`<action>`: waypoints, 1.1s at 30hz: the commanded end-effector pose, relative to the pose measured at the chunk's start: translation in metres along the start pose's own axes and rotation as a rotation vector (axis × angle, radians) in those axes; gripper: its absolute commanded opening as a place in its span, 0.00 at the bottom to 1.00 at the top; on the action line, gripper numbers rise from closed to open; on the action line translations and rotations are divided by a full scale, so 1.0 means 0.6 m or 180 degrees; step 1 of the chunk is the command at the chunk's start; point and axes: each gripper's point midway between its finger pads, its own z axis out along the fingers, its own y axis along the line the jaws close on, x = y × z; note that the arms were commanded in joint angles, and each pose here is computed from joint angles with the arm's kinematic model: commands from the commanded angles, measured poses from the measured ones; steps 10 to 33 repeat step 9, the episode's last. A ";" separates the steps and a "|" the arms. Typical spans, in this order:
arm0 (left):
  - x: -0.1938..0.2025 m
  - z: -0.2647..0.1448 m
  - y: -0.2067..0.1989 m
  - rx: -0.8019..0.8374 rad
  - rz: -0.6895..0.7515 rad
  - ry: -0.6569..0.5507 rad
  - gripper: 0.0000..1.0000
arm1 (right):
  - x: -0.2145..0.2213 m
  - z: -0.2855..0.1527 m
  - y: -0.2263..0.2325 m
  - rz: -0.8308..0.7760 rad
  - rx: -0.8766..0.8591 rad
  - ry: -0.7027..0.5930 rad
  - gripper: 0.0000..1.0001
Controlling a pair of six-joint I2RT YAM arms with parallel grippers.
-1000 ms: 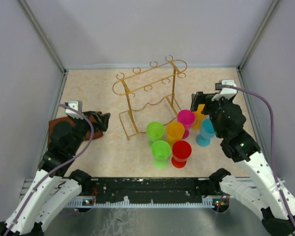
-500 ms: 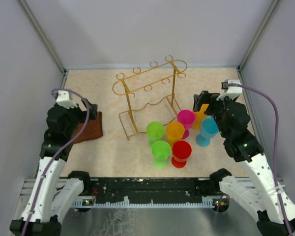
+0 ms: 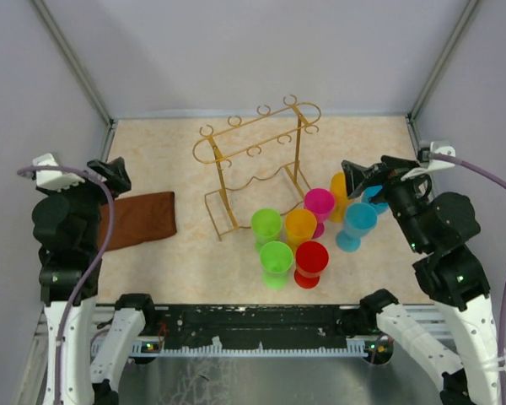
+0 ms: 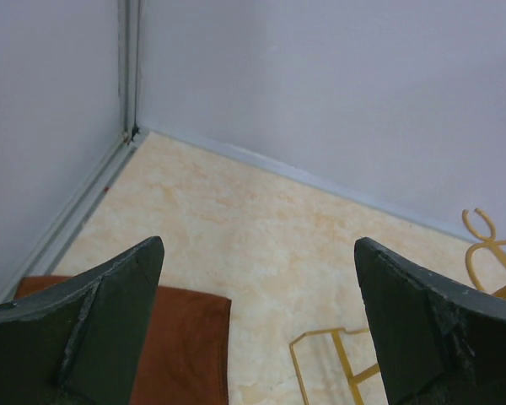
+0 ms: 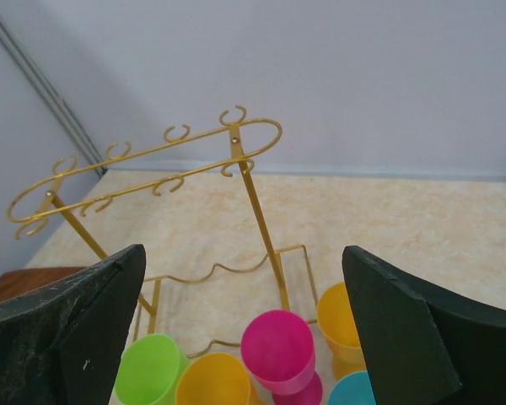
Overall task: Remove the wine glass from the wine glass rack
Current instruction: Reset both arms
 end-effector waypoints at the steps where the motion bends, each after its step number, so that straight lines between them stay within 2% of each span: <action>1: -0.070 -0.026 0.008 -0.0106 0.0165 -0.0388 0.99 | -0.065 -0.016 0.024 0.0124 -0.0198 -0.0359 0.99; 5: -0.087 -0.032 0.007 -0.0104 0.0226 -0.0450 0.99 | -0.063 -0.017 0.020 0.0112 -0.0161 -0.0347 0.99; 33: -0.083 -0.032 0.003 -0.0057 0.0204 -0.0436 1.00 | -0.057 -0.014 0.016 0.0073 -0.0132 -0.0311 0.99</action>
